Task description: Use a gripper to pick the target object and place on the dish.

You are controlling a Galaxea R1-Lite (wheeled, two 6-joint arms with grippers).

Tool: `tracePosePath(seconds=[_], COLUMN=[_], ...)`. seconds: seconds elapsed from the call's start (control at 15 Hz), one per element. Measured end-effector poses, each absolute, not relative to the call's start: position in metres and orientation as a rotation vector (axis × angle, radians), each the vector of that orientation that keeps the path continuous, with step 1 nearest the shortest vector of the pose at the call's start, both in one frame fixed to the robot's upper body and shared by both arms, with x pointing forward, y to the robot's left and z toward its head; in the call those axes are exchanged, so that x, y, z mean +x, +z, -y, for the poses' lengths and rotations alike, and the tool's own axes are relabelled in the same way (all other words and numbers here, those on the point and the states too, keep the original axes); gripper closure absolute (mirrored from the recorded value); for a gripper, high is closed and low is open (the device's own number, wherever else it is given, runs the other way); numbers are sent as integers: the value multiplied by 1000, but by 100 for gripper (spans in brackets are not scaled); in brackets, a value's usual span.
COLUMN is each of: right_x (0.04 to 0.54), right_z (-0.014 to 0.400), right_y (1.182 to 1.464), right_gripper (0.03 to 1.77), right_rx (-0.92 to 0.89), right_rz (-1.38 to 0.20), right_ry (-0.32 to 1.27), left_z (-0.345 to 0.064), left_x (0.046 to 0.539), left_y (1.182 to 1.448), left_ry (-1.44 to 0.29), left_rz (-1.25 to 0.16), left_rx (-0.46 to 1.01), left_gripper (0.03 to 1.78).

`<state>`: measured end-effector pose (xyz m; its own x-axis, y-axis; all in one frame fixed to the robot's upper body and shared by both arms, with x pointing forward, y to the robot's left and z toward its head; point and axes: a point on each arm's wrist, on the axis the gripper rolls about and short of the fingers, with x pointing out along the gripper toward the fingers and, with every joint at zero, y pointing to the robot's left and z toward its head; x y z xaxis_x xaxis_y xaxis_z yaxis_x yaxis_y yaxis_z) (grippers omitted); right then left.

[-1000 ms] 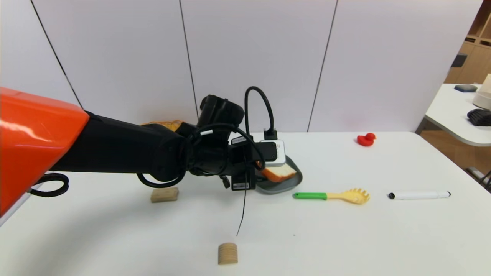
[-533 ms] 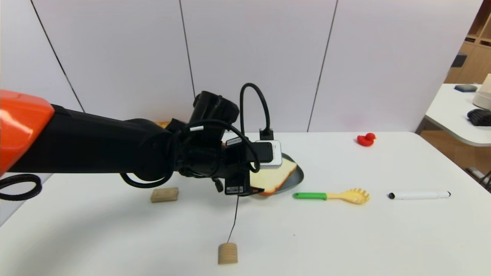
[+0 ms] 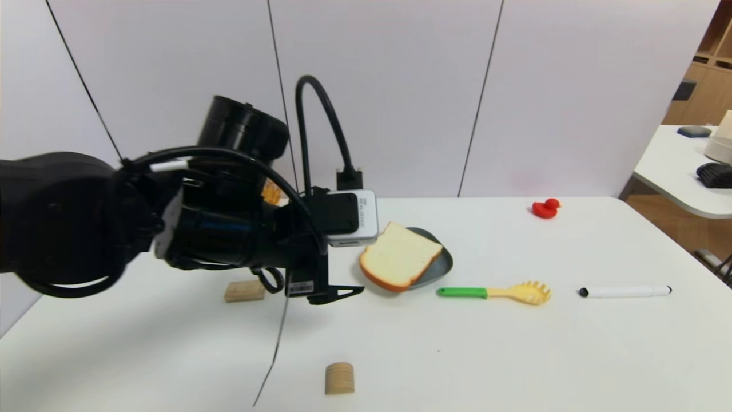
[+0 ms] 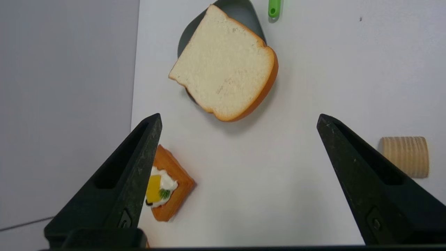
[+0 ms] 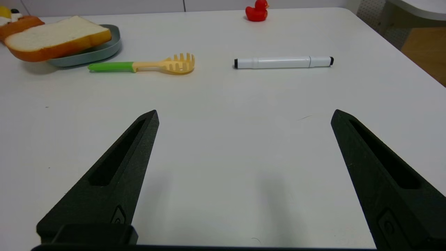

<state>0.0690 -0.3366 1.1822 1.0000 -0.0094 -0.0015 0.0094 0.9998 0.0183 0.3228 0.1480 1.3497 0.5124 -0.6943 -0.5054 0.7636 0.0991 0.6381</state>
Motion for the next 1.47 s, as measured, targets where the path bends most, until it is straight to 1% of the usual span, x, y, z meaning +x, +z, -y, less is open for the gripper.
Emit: tracePosePath(seconds=[0.13,0.27,0.47,0.6,0.73,0.93,1.2,1.33,1.47], right_x=[69,69,69,69,69,69,69,69,69], right_z=[337,337,337,337,337,337,337,337,337], right_y=[1182,1182,1182,1182,1182,1182,1182,1182,1182], right_gripper=[9,9,9,9,9,9,9,9,9], right_rx=[18,18,18,18,18,18,18,18,18], right_rz=[-1,-1,-1,-1,-1,-2,-1,-1,-1], right_ry=[-9,-9,-9,-9,-9,-9,-9,-9,-9], left_z=[-175,-206,-253,-279,-300,-321,-329,-330,-330], left_x=[303,280,233,200,170,130,95,84,75], left_y=[1365,1373,1369,1359,1349,1331,1294,1270,1249], left_ry=[-1036,-967,-821,-712,-597,-430,-238,-192,-181], left_rz=[-98,-120,-181,-195,-169,-117,-83,-72,-54], left_rx=[970,911,762,641,527,390,232,197,172], left_gripper=[18,17,15,14,14,12,12,12,12])
